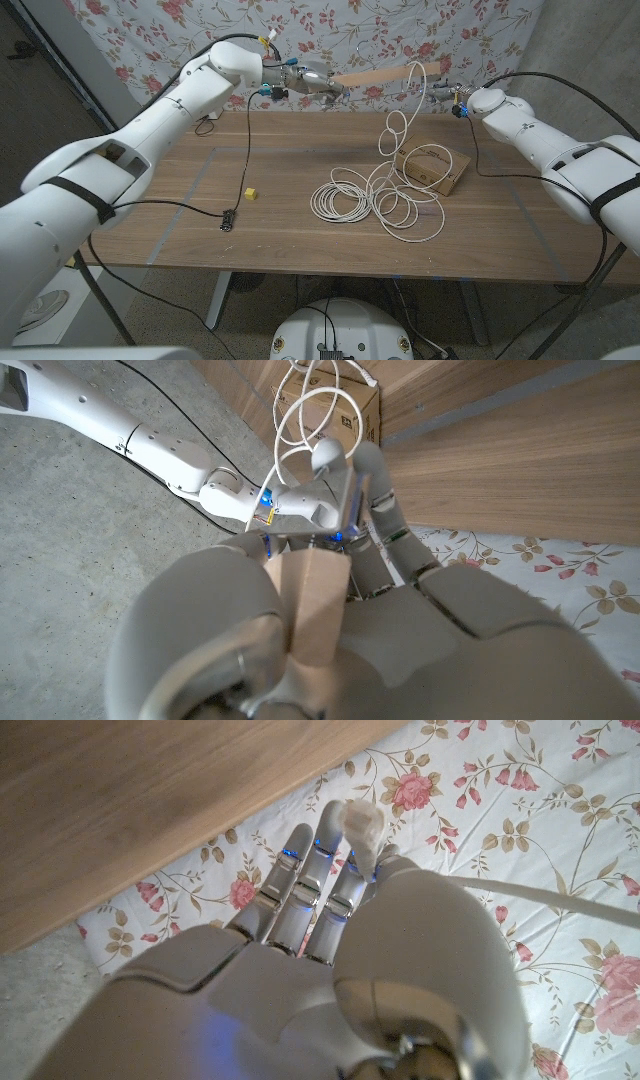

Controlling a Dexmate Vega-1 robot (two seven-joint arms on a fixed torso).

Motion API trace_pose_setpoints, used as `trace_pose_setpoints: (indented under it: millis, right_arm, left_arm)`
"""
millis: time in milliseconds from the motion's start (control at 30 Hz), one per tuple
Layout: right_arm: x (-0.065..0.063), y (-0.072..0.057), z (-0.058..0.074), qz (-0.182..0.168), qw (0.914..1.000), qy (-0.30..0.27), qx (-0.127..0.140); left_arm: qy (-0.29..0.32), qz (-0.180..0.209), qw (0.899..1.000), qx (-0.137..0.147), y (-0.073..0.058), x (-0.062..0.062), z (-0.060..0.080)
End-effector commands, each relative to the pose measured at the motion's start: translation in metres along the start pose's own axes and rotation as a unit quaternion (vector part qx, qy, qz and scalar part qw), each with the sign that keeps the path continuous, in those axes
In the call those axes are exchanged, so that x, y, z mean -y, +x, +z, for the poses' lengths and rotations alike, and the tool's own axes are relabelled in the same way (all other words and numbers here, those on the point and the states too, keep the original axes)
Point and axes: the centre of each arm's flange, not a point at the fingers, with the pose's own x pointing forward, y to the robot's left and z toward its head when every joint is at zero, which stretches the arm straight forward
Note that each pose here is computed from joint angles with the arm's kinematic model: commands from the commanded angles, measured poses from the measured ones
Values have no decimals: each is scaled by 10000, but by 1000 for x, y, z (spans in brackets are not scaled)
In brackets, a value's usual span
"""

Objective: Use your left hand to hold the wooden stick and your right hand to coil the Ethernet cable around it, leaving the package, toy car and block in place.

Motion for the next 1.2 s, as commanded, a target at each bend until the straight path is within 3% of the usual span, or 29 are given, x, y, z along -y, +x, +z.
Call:
trace_pose_setpoints:
  millis: [33,233,567,767,900,1000,1067,1133,1167,1200]
  right_arm:
    - [-38,-14,-47,253,9987,425,-153]
    - [-51,-33,-71,211,9969,741,-128]
    - [-64,-83,-113,-132,9930,1158,-215]
    - [-64,-109,-122,-322,9906,1321,-120]
    - [-63,-123,-120,-414,9866,1573,145]
    - [-62,-132,-116,-407,9788,1930,552]
    - [-61,-135,-113,-382,9767,2001,677]
    - [-58,-144,-105,-252,9684,2230,1086]
    - [-58,-144,-104,-247,9682,2234,1097]
    - [-56,-150,-97,-165,9630,2308,1382]
  left_arm:
    - [145,354,9993,51,4,-7,3]
    - [141,291,9995,21,12,-11,1]
    - [151,352,9993,35,20,-16,-2]
    - [123,362,9993,49,25,-18,-5]
    - [93,341,9994,29,28,-20,-8]
    - [64,306,9995,-17,29,-20,-11]
    - [65,295,9995,-35,30,-20,-11]
    - [45,303,9995,-53,29,-20,-12]
    - [44,303,9995,-54,29,-20,-12]
    - [41,290,9995,-78,29,-20,-13]
